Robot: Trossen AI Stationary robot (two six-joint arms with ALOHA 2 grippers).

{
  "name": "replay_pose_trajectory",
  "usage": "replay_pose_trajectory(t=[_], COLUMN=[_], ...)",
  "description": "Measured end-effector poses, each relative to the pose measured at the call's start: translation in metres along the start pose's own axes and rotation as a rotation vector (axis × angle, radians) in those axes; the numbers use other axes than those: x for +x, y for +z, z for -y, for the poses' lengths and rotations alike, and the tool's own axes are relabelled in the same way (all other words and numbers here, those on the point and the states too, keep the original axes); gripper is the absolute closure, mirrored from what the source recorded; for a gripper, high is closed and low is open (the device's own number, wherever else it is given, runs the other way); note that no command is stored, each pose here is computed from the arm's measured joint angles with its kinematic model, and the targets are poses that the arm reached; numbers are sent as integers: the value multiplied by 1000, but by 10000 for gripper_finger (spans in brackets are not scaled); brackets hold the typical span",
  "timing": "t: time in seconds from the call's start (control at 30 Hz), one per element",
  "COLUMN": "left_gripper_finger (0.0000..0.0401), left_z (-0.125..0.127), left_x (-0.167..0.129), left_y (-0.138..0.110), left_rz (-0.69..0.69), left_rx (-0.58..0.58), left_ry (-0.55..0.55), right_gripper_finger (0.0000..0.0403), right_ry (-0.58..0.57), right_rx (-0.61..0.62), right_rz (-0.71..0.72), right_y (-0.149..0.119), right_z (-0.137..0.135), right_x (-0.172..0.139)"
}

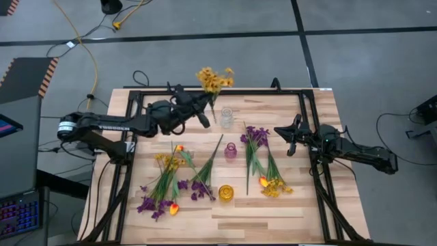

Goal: Sort flowers into vase by color
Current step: Put the middle yellow flowers into the transparent vase

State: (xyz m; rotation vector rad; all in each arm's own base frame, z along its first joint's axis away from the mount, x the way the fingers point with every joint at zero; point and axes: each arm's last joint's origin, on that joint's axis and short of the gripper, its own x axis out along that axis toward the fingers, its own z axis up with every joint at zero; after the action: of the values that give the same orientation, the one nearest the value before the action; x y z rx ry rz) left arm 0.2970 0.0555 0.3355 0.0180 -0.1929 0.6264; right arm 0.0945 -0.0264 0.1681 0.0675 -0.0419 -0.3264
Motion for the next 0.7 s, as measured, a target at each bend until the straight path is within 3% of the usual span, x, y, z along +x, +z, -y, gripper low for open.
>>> replay_pose_trajectory(t=[0.27, 0.53, 0.7], left_gripper_finger=[393, 393, 393], left_z=[-8, -27, -32], left_x=[23, 47, 50], left_y=[-34, -70, -76], left_rz=[129, 132, 115], left_rx=[48, 92, 108], left_ry=[-102, -52, -43], right_gripper_finger=[360, 360, 360], right_ry=[0, 0, 0], right_rx=[0, 0, 0], right_rz=[0, 0, 0], right_y=[0, 0, 0], right_z=[0, 0, 0], right_x=[0, 0, 0])
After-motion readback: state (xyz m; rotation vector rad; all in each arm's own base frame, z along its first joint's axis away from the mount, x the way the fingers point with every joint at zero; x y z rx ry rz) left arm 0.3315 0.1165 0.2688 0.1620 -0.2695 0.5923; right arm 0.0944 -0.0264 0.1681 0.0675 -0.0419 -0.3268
